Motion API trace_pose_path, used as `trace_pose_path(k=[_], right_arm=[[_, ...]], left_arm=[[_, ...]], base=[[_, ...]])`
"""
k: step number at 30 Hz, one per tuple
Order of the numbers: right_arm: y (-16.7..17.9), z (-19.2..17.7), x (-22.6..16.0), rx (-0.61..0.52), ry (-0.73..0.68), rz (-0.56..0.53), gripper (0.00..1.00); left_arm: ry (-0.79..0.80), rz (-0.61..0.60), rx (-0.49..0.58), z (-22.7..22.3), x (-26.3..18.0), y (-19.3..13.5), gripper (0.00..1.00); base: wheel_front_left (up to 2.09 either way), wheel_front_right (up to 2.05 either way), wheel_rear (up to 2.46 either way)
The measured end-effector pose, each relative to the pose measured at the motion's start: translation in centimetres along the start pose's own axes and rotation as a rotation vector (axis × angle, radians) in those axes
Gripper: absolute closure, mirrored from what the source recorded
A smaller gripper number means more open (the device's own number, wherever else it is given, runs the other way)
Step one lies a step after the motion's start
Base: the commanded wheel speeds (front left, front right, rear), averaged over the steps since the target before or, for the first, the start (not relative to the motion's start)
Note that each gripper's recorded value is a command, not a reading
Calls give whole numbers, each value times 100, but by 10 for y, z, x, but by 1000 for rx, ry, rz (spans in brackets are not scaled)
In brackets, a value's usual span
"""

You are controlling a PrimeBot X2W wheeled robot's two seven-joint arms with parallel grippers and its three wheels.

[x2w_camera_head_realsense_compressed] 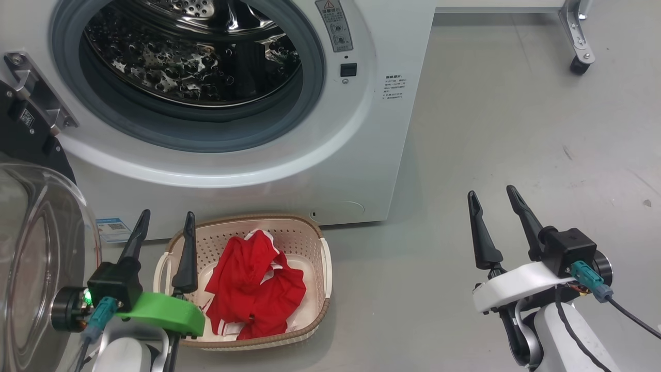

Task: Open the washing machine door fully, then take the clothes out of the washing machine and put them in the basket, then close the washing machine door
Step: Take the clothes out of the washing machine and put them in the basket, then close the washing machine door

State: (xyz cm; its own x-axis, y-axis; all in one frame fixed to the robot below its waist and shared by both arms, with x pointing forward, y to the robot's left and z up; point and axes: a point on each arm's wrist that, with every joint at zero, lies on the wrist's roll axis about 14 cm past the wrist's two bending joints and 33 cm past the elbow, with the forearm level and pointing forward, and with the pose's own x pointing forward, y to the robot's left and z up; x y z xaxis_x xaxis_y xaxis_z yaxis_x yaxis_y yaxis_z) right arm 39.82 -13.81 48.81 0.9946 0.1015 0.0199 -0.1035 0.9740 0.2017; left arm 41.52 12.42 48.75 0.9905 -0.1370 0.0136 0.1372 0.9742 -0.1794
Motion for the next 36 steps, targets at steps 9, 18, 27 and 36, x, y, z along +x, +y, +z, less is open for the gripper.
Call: trace_pose_path(k=[9,18,27,36], right_arm=[[-1,-1,-5,1,2,-7,0],[-1,1,-5,-4,-3,-6,0],[-2,-2,-6,-2,3,-10,0],[-3,-2,-6,0,3,-14,0]], left_arm=[[22,4,-3,-3,-9,-2,0],[24,1,-10,0,-14,-5,0],[17,3,-13,6,-15,-6,0],[14,6,-12,10,-17,-6,0]], base=[[0,0,0],[0,0,0],[0,0,0],[-4,4,0]])
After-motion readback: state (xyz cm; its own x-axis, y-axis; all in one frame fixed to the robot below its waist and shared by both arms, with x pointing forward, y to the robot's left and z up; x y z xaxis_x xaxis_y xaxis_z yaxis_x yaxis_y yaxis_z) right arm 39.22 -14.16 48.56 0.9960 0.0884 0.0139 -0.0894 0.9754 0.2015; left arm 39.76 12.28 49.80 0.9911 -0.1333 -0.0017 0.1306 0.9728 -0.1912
